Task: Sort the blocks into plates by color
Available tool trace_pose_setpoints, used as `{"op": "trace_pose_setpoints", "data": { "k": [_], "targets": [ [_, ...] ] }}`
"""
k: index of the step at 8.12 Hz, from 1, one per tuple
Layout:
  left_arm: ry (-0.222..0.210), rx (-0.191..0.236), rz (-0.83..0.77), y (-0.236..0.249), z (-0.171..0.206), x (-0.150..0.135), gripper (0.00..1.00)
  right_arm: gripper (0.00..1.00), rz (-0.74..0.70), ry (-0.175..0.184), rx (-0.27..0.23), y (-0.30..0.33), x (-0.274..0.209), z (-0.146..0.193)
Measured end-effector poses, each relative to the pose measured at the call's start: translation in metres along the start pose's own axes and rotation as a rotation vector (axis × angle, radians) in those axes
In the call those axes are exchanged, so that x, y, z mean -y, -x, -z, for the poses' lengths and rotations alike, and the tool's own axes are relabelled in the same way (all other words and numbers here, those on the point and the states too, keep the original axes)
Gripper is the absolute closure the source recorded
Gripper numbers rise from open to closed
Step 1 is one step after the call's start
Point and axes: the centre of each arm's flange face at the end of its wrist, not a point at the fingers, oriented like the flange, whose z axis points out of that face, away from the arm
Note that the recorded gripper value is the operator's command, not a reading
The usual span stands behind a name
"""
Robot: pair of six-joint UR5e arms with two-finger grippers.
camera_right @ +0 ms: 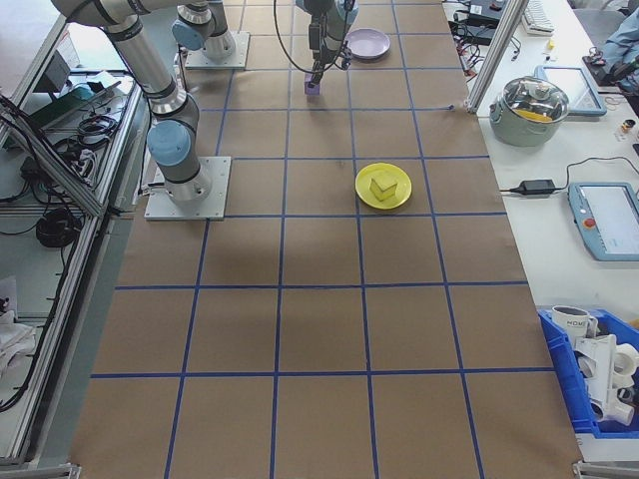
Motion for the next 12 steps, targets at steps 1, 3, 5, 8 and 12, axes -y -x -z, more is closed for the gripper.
{"op": "trace_pose_setpoints", "data": {
  "k": [1, 3, 5, 8, 12],
  "targets": [
    [-0.013, 0.003, 0.002, 0.006, 0.023, -0.004, 1.0, 0.0, 0.0, 0.0, 0.0, 0.0, 0.0, 0.0],
    [-0.084, -0.013, 0.028, 0.034, 0.09, 0.007, 1.0, 0.0, 0.0, -0.001, -0.001, 0.0, 0.0, 0.0],
    [-0.161, -0.007, 0.019, 0.094, 0.156, 0.035, 1.0, 0.0, 0.001, -0.001, -0.001, 0.0, 0.0, 0.0],
    [-0.228, 0.024, -0.026, 0.222, 0.183, 0.08, 1.0, 0.0, 0.0, 0.0, -0.001, 0.0, 0.0, 0.0],
    [-0.239, 0.035, -0.092, 0.3, 0.13, 0.142, 0.0, 0.0, -0.001, -0.001, -0.001, 0.0, 0.0, 0.0]
  ]
}}
